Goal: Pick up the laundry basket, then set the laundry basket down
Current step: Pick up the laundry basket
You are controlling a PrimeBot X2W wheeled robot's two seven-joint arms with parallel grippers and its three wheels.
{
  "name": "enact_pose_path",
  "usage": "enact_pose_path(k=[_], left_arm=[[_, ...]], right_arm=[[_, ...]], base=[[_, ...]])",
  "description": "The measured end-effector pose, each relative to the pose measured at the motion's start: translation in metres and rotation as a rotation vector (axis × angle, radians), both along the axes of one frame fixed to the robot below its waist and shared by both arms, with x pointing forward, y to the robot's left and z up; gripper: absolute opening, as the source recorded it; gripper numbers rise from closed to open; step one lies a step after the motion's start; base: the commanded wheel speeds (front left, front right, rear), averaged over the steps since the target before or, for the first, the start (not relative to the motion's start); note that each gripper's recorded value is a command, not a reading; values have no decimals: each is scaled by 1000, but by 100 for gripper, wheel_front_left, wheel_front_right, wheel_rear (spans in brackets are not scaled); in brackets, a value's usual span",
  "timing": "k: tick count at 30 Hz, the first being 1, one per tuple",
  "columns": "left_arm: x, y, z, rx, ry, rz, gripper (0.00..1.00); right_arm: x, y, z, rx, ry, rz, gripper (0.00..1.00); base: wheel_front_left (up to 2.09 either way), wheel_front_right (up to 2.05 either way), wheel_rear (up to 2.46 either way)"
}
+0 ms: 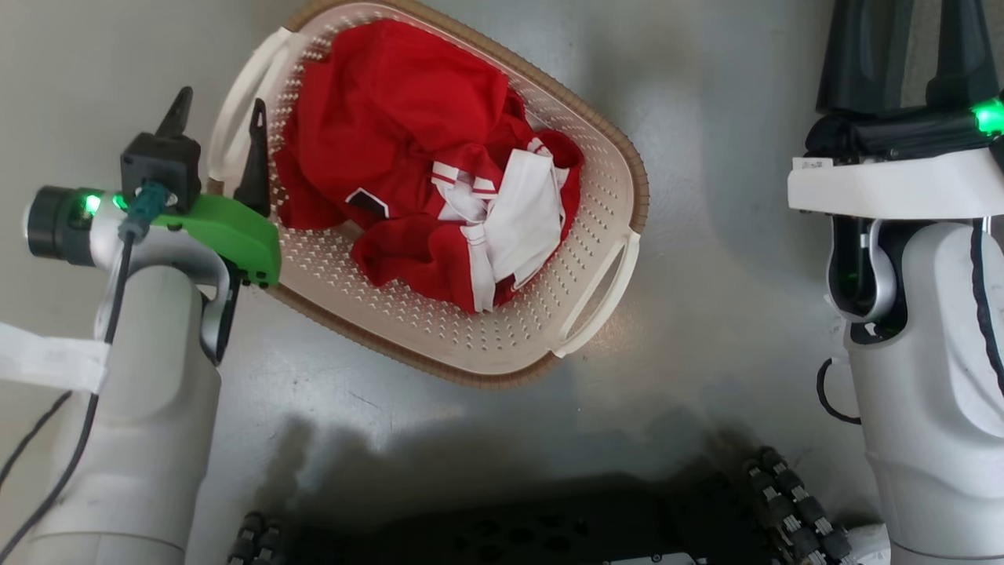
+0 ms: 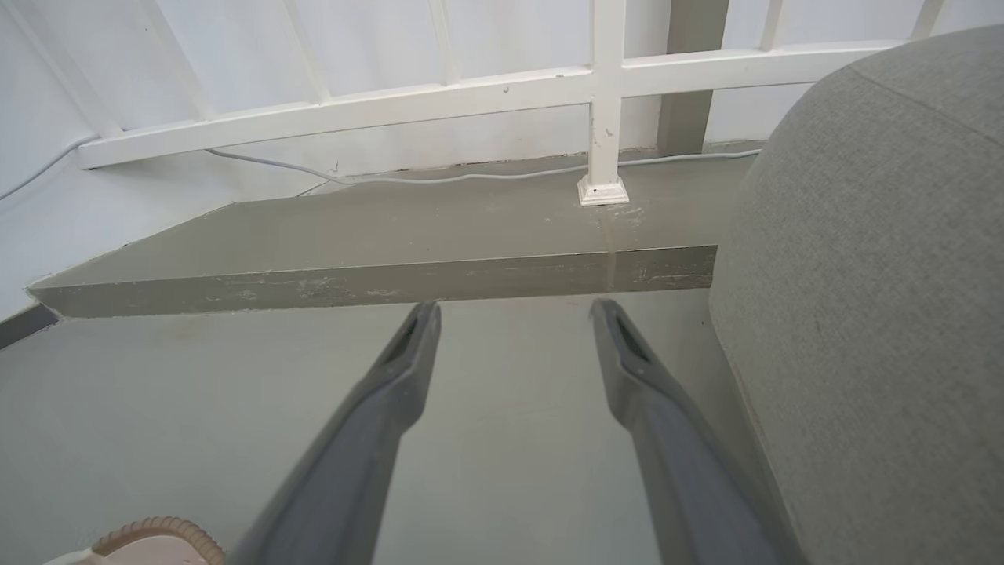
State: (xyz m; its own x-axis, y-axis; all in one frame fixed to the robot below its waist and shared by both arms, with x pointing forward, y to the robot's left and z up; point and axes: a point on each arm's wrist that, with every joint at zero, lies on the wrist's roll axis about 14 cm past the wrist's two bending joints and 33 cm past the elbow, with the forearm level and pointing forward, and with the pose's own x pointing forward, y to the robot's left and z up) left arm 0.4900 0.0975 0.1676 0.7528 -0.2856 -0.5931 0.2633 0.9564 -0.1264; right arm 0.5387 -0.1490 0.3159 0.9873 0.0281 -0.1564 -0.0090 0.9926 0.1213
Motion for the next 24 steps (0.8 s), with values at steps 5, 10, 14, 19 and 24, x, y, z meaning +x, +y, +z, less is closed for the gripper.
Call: enact_pose_path(k=[5, 10, 14, 19, 24], left_arm=[[1, 1, -14, 12, 27, -20, 100], [1, -1, -23, 15, 46, -28, 100], [1, -2, -26, 26, 54, -45, 65], [4, -4, -27, 39, 52, -65, 44], [2, -5, -28, 41, 58, -74, 8]], right_arm=[[-1, -6, -8, -11, 14, -12, 100], [-2, -10, -14, -19, 26, -22, 100], [-2, -10, -15, -18, 29, -23, 100], [-2, -10, -16, -17, 29, -22, 100], [-1, -9, -15, -15, 25, -20, 100]], base=[[0, 0, 0], [0, 0, 0], [0, 0, 0], [0, 0, 0], [0, 0, 0]])
